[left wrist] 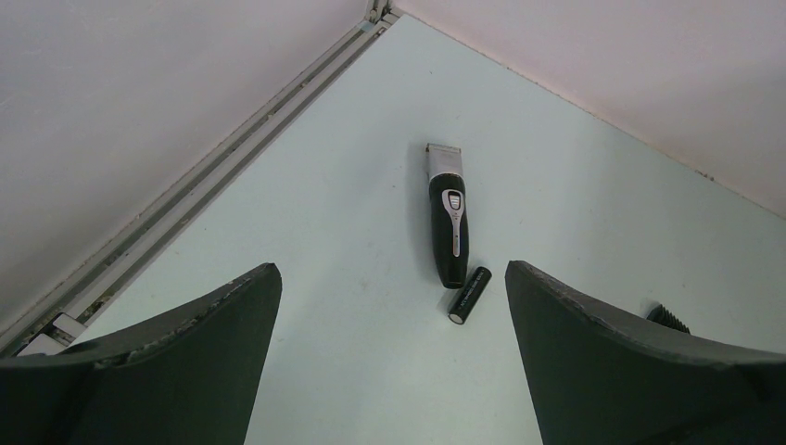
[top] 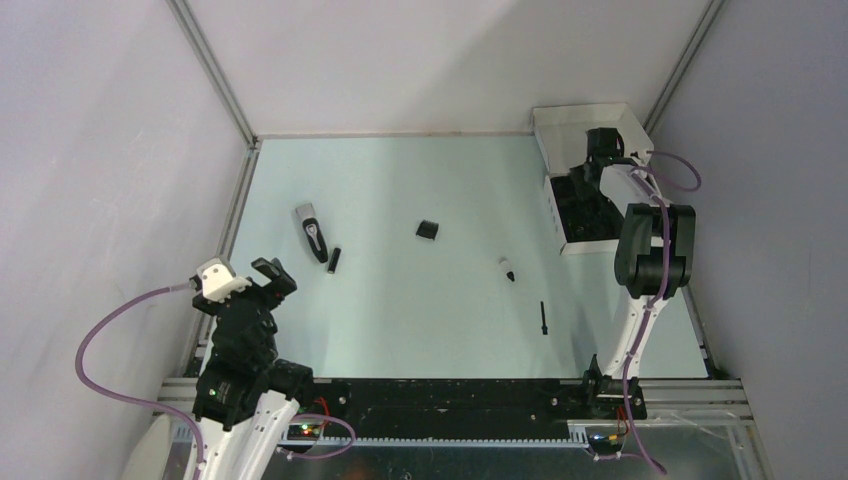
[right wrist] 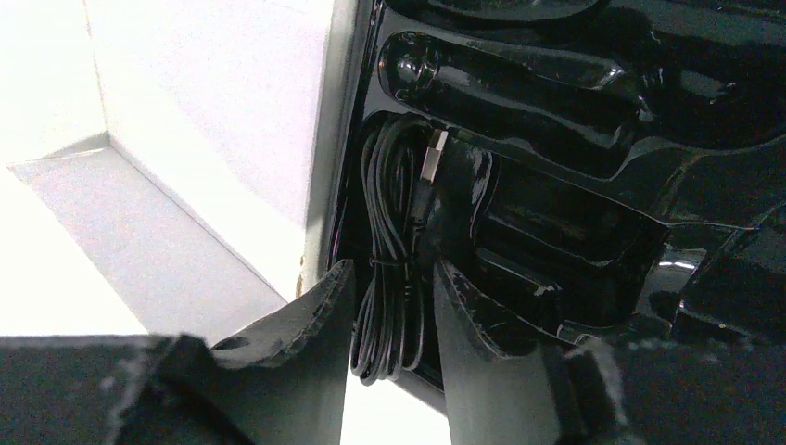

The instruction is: Sort the hair-cutting tools

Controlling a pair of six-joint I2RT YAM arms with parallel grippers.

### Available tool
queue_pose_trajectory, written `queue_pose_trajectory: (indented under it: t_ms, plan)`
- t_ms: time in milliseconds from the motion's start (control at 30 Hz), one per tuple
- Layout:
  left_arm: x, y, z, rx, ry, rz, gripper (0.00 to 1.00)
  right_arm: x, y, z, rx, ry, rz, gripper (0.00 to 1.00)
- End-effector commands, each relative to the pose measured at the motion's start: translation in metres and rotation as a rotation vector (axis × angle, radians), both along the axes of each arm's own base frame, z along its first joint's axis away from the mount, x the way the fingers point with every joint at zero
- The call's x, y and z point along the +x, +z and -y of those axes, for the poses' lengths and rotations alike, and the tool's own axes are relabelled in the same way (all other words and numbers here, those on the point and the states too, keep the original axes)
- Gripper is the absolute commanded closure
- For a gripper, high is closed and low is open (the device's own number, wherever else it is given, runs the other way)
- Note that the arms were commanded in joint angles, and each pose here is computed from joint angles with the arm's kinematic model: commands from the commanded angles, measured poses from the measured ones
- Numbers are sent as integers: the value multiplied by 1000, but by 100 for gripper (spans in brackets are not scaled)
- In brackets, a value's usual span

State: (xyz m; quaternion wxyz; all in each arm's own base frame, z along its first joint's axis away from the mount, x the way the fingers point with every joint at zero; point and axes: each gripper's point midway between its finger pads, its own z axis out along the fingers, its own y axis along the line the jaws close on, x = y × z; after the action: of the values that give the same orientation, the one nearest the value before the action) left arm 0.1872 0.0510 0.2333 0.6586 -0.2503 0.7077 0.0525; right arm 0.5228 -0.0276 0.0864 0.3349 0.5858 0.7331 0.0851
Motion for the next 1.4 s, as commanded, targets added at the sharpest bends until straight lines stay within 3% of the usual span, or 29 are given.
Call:
queue_pose_trajectory:
  t_ms: [0, 533, 1067, 1367]
  plan:
    - [1, 8, 0, 0, -1, 31, 2, 1, 21, 0, -39, 12, 41, 58]
    - [3, 6, 1, 4, -6, 21, 2, 6, 67, -3, -158, 155, 120, 70]
    - [3, 6, 1, 7, -7, 12, 2, 4, 1, -8, -30, 212, 19, 74]
    - [4, 5, 2, 7, -10, 11, 2, 11, 50, -6, -86, 268, 104, 74]
